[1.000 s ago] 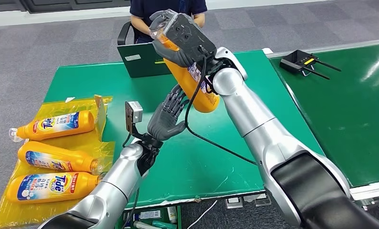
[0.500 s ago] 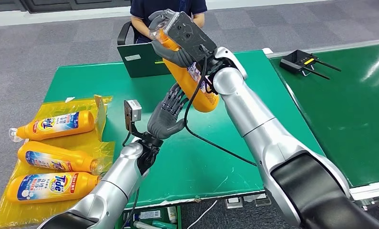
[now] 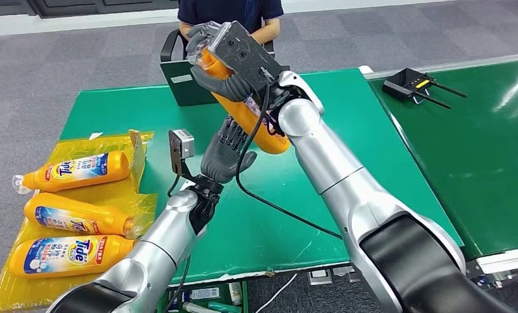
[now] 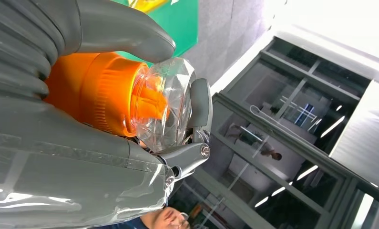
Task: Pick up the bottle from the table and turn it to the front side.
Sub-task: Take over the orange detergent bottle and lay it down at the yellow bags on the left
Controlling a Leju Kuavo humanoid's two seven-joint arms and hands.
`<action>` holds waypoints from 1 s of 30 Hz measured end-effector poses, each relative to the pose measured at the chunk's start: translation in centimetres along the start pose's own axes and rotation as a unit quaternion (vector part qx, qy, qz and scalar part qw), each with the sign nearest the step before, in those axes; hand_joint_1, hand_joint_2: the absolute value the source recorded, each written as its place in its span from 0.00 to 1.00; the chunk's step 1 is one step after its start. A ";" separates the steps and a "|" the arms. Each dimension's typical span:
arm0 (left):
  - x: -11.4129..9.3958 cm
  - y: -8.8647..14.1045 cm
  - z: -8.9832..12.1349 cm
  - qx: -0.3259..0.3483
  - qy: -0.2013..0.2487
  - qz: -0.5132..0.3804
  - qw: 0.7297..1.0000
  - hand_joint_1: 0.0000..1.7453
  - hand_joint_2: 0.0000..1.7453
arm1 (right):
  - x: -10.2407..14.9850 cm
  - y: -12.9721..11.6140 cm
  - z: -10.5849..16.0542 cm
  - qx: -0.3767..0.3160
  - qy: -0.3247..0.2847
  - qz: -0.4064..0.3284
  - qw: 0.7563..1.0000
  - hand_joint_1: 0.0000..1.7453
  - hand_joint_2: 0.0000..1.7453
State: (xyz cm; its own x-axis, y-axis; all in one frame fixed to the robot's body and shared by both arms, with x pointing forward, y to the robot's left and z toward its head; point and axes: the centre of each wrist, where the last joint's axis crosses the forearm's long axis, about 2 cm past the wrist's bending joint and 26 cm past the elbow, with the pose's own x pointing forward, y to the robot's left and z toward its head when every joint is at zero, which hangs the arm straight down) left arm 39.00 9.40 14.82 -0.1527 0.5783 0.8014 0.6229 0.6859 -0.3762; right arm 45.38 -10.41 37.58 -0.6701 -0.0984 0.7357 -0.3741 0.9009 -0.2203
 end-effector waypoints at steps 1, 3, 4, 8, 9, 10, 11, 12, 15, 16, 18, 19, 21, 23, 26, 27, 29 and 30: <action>0.0 -0.1 -0.1 0.004 -0.002 0.004 1.000 0.00 1.00 | 0.0 0.1 0.0 0.000 0.000 -0.002 1.000 1.00 1.00; 0.0 -0.2 -0.2 0.009 -0.004 0.009 1.000 0.00 1.00 | 0.0 0.3 0.0 0.000 0.000 -0.005 1.000 1.00 1.00; 0.0 -0.3 -0.3 0.010 -0.003 0.010 1.000 0.00 1.00 | 0.0 0.4 0.0 0.001 0.000 -0.006 1.000 1.00 1.00; -0.1 -0.3 -0.3 0.012 -0.002 0.012 1.000 0.00 1.00 | 0.0 0.5 0.0 0.001 0.000 -0.008 1.000 1.00 1.00; -0.1 -0.3 -0.3 0.012 -0.002 0.013 1.000 0.00 1.00 | 0.0 0.6 0.0 0.001 0.000 -0.008 1.000 1.00 1.00; -0.1 -0.3 -0.4 0.013 -0.002 0.014 1.000 0.00 1.00 | 0.0 0.6 0.0 0.001 0.001 -0.009 1.000 1.00 1.00; -0.1 -0.3 -0.4 0.014 -0.002 0.015 1.000 0.00 1.00 | 0.0 0.7 0.0 0.001 0.001 -0.010 1.000 1.00 1.00; -0.1 -0.3 -0.4 0.015 -0.002 0.017 1.000 0.00 1.00 | 0.0 0.7 0.0 0.002 0.001 -0.011 1.000 1.00 1.00; -0.1 -0.4 -0.5 0.018 -0.002 0.019 1.000 0.00 1.00 | 0.0 0.8 0.0 0.002 0.001 -0.013 1.000 1.00 1.00; -0.1 -0.4 -0.5 0.019 -0.002 0.018 1.000 0.00 1.00 | 0.0 0.8 0.0 0.002 0.001 -0.014 1.000 1.00 1.00; -0.1 -0.5 -0.6 0.023 -0.003 0.016 1.000 0.00 1.00 | 0.0 0.8 0.0 0.001 0.001 -0.016 1.000 1.00 1.00; -0.1 -0.5 -0.6 0.024 -0.003 0.015 1.000 0.00 1.00 | 0.0 0.9 0.0 0.001 0.001 -0.017 1.000 1.00 1.00; -0.1 -0.5 -0.7 0.026 -0.003 0.012 1.000 0.00 1.00 | 0.0 1.0 0.0 0.001 0.001 -0.020 1.000 1.00 1.00; -0.1 -0.5 -0.7 0.028 -0.003 0.010 1.000 0.00 1.00 | 0.0 1.1 0.0 0.001 0.001 -0.023 1.000 1.00 1.00; 0.0 -0.6 -0.8 0.030 -0.004 0.009 1.000 0.00 1.00 | 0.0 1.3 0.0 0.002 0.000 -0.025 1.000 1.00 1.00; 0.0 -0.6 -0.9 0.030 -0.004 0.009 0.999 0.00 1.00 | 0.0 1.3 0.0 0.002 0.000 -0.026 1.000 1.00 1.00; 0.0 -0.7 -0.9 0.033 -0.006 0.011 0.999 0.00 1.00 | 0.0 1.5 0.0 0.002 0.000 -0.028 1.000 1.00 1.00; 0.0 -0.7 -1.0 0.034 -0.007 0.013 0.999 0.00 1.00 | 0.0 1.6 0.0 0.002 0.001 -0.030 1.000 1.00 1.00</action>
State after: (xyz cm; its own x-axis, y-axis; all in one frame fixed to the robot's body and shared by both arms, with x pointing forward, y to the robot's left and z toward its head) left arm 39.28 8.47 15.56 -0.1478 0.6013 0.7853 0.5730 0.6992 -0.4275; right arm 44.73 -8.99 37.23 -0.6458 -0.1514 0.7484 -0.4161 0.8916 -0.1788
